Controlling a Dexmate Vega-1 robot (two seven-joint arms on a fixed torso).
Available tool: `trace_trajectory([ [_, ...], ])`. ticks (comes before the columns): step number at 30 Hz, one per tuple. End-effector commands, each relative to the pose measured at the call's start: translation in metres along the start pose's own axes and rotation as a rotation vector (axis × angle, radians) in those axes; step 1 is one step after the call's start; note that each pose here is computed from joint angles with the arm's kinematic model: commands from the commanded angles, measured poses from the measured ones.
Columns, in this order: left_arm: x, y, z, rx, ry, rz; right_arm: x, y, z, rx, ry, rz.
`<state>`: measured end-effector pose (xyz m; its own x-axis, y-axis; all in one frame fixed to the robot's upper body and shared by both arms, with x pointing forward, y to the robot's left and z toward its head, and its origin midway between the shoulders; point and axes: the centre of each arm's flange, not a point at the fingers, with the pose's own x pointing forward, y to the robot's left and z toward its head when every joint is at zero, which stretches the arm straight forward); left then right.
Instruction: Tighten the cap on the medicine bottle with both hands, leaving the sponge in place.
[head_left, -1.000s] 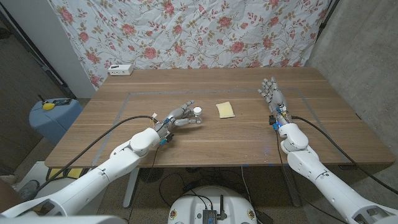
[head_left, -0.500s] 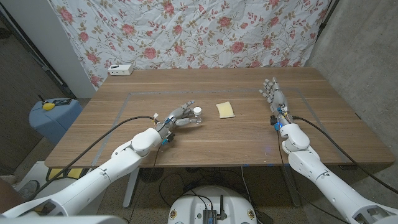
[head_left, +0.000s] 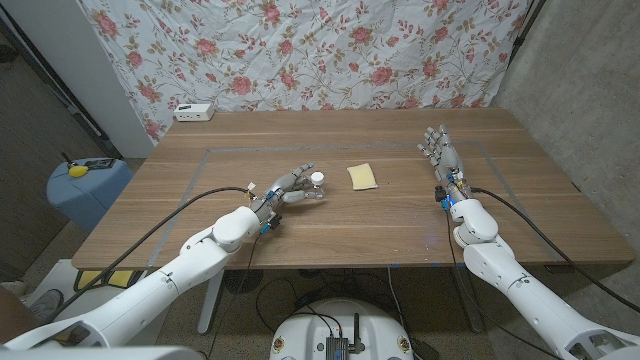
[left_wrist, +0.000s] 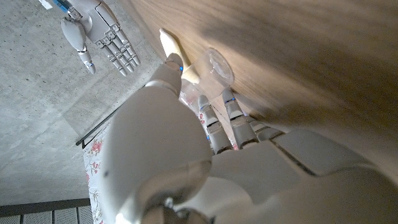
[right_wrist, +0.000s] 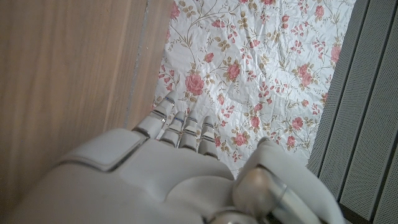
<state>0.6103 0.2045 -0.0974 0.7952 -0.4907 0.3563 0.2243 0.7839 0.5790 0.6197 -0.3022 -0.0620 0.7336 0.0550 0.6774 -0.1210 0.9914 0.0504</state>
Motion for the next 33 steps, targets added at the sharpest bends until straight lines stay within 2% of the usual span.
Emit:
trace_trajectory([
  [1,0.0013,-0.0006,-0.0022,0.0,-0.001,0.006,0.0009,-0.0008,0.0002,-0.001,-0.003,0.001],
  [18,0.0069,0.0002,-0.0026,-0.006,-0.009,0.019,0.0015,-0.0011,-0.0004,0.0,-0.002,-0.001],
  [33,0.0054,0.0025,-0.0006,-0.003,-0.018,0.051,0.0013,-0.0002,-0.0007,0.001,-0.006,-0.003],
])
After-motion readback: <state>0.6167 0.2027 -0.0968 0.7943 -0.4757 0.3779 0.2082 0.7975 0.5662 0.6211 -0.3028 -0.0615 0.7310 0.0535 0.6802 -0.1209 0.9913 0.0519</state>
